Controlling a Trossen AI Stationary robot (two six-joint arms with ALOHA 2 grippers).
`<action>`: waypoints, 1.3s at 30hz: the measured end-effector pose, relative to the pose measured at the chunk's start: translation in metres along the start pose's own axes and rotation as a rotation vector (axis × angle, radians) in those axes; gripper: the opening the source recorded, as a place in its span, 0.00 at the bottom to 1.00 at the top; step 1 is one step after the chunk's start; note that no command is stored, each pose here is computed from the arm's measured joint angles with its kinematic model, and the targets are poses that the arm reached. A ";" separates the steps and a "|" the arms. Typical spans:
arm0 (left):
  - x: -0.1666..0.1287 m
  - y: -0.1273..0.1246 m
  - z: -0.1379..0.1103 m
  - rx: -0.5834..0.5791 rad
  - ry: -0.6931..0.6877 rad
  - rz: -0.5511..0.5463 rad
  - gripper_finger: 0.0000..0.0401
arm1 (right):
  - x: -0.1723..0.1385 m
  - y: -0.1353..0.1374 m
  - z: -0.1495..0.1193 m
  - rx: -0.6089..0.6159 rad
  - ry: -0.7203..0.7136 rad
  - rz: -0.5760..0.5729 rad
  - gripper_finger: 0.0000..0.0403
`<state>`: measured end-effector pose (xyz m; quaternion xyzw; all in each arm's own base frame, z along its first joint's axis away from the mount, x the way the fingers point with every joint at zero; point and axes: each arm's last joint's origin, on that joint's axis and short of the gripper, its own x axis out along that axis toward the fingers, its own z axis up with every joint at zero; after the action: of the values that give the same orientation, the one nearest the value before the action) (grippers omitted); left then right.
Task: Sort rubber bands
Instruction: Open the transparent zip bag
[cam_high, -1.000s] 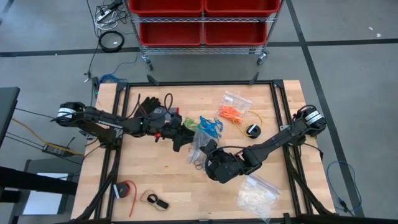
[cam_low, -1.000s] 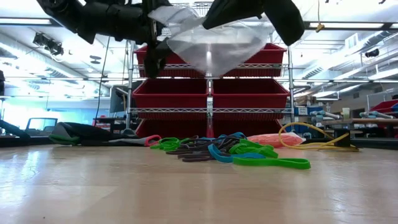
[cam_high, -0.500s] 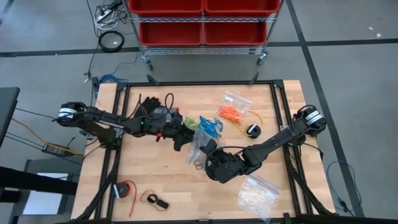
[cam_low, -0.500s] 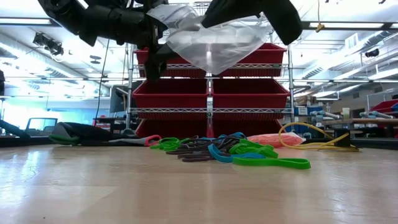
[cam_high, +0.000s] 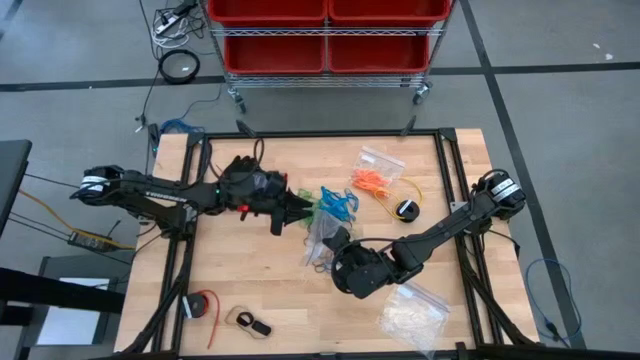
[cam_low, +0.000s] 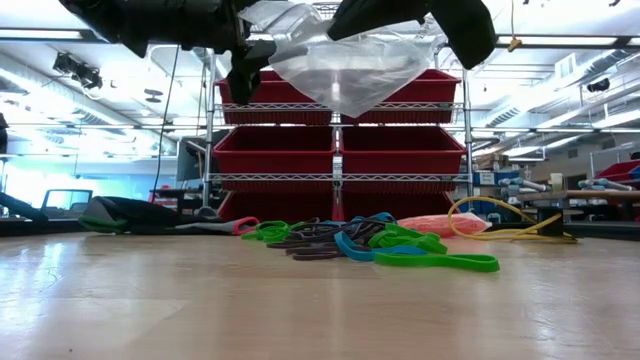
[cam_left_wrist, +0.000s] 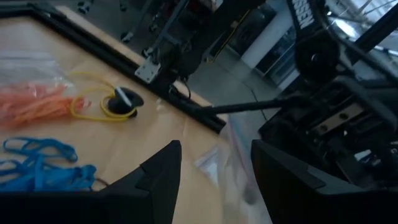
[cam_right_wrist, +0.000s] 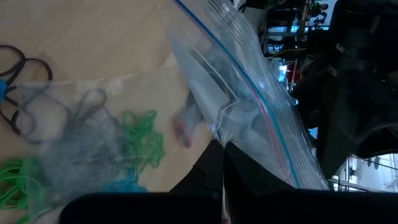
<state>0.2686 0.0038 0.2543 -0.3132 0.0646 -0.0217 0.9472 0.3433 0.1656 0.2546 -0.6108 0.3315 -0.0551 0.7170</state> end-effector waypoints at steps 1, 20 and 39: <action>0.000 0.001 -0.001 0.000 0.013 0.008 0.50 | 0.000 0.000 0.000 0.000 -0.001 0.000 0.00; 0.001 -0.017 -0.009 0.054 0.078 -0.154 0.50 | -0.001 -0.002 -0.002 0.058 0.087 -0.077 0.00; 0.001 -0.024 -0.023 0.096 0.125 -0.103 0.50 | 0.007 -0.005 -0.008 0.081 0.110 -0.075 0.00</action>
<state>0.2663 -0.0295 0.2500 -0.2684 0.1062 -0.0929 0.9529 0.3464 0.1542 0.2564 -0.5895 0.3447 -0.1287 0.7191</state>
